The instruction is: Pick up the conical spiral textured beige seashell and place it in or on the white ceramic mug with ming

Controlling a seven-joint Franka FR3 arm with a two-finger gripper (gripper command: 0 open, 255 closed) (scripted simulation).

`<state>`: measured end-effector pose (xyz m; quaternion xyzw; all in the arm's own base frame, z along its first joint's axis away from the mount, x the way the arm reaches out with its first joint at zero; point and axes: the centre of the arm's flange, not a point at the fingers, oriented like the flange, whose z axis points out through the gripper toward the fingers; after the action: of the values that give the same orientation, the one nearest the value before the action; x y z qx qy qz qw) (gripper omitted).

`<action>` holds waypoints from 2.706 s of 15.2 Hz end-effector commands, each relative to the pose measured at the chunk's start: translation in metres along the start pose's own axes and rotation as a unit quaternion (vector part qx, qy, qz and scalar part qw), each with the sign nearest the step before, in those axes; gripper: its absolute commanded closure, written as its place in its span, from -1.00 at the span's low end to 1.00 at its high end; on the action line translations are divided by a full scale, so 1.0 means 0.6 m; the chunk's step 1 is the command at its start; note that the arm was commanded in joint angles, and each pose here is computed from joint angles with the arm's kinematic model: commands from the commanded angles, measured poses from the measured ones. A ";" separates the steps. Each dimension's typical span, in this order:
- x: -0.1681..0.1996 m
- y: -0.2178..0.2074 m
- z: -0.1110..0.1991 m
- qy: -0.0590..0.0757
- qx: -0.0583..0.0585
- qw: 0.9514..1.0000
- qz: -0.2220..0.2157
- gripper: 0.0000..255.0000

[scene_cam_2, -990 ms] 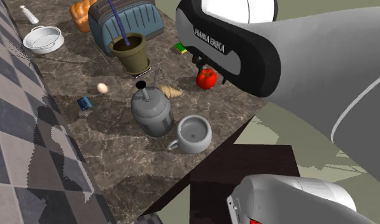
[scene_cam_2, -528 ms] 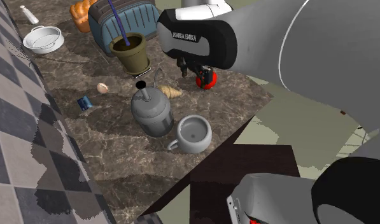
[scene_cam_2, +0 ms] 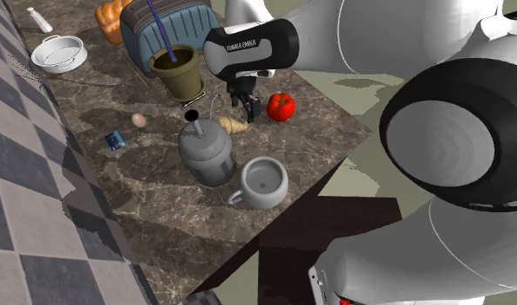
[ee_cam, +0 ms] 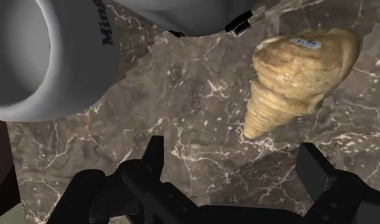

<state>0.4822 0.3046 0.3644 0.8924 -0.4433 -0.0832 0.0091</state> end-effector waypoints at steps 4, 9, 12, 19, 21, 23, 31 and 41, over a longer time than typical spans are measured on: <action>0.003 -0.089 0.071 -0.026 -0.013 0.997 0.077 -1.00; 0.004 -0.109 0.114 -0.033 -0.016 0.995 0.094 -1.00; 0.002 -0.108 0.140 -0.033 -0.016 0.995 0.094 -1.00; 0.001 -0.108 0.154 -0.033 -0.016 0.995 0.094 -1.00; 0.001 -0.108 0.154 -0.033 -0.016 0.995 0.094 -1.00; 0.001 -0.108 0.154 -0.033 -0.016 0.995 0.094 1.00; 0.001 -0.108 0.154 -0.033 -0.016 0.995 0.094 1.00; -0.011 -0.100 0.067 -0.033 -0.016 0.995 0.094 1.00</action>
<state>0.5190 0.3485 0.3150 0.8434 -0.5239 -0.1180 0.0166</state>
